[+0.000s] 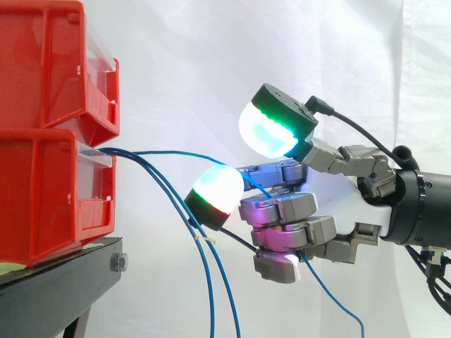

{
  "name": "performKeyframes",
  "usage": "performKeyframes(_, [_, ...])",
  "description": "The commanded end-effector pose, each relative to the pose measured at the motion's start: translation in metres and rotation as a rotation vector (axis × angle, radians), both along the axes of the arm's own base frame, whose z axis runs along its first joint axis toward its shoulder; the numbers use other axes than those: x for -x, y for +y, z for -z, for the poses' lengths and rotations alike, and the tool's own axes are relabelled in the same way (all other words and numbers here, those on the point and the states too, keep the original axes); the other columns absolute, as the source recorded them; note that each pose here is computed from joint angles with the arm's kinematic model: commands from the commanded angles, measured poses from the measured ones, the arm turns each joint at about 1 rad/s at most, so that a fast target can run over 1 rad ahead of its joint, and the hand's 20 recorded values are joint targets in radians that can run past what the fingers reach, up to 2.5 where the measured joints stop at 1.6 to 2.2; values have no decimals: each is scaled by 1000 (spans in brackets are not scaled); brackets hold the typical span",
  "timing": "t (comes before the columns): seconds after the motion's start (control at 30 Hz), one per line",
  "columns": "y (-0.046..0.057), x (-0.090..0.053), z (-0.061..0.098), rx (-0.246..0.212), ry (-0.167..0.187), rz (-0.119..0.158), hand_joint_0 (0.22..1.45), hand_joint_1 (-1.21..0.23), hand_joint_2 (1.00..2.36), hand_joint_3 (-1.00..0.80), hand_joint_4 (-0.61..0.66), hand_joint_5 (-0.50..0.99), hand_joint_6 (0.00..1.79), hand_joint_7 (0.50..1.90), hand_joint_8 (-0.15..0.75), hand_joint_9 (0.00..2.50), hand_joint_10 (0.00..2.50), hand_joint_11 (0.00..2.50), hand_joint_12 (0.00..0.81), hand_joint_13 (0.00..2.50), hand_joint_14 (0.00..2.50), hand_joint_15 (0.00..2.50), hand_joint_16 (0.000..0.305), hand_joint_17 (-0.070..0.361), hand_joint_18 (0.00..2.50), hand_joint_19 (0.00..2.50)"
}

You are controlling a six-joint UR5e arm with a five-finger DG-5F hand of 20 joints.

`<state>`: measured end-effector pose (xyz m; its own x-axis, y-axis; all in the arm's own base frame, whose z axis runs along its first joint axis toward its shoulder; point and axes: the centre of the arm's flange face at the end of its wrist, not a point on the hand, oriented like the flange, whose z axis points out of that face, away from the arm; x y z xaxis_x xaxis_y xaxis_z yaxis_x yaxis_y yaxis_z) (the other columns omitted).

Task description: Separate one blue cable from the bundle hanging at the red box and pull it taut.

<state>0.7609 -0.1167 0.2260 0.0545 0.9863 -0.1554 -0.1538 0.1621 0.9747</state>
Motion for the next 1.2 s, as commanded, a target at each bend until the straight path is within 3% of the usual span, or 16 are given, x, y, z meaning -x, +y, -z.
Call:
performKeyframes(0.0, [-6, 1, 0, -13, -1, 7, 489, -559, 1000, -500, 238, -213, 704, 1052, 386, 275, 2500, 1098, 402, 645, 2056, 1186, 49, 109, 1014, 1310])
performKeyframes(0.2, [-7, 1, 1, -10, 5, 17, 484, -555, 1000, -500, 240, -217, 720, 1003, 397, 155, 2500, 1084, 406, 526, 2490, 1149, 50, 112, 1050, 1463])
performKeyframes(0.37, [-4, 1, 1, -8, 5, 24, 481, -559, 1000, -500, 215, -221, 723, 998, 364, 72, 2500, 1117, 377, 453, 2500, 1149, 47, 107, 1128, 1750])
performKeyframes(0.4, [-3, 0, 8, -9, 13, 25, 480, -559, 1000, -500, 209, -222, 724, 991, 356, 60, 2500, 1138, 371, 465, 2500, 1141, 46, 103, 1176, 1840])
performKeyframes(0.47, [-2, -1, 8, -7, 10, 24, 480, -560, 1000, -500, 200, -223, 725, 981, 344, 51, 2500, 1208, 359, 492, 2500, 1157, 46, 104, 1220, 1857])
performKeyframes(0.6, [2, -2, 15, -9, 17, 21, 484, -565, 1000, -500, 188, -217, 714, 994, 342, 187, 2500, 1326, 358, 660, 2500, 1169, 48, 107, 1278, 1652])
performKeyframes(0.7, [3, -3, 19, -10, 20, 19, 490, -560, 1000, -500, 173, -214, 708, 1001, 344, 311, 2500, 1438, 378, 853, 2500, 1183, 51, 114, 1332, 1270])
performKeyframes(0.8, [3, -3, 18, -7, 16, 19, 490, -549, 1000, -500, 145, -222, 699, 1003, 342, 389, 2500, 1495, 383, 971, 2500, 1136, 53, 119, 1392, 1044])
performKeyframes(1.03, [5, -4, 18, -9, 13, 21, 487, -526, 1000, -500, 104, -227, 630, 1057, 328, 494, 2500, 1537, 392, 1172, 2500, 1091, 57, 127, 1525, 848])
performKeyframes(1.17, [4, -3, 18, -12, 13, 20, 490, -416, 1000, -500, 128, -223, 618, 1062, 335, 572, 2500, 1600, 415, 1296, 2500, 1114, 58, 131, 1648, 808])
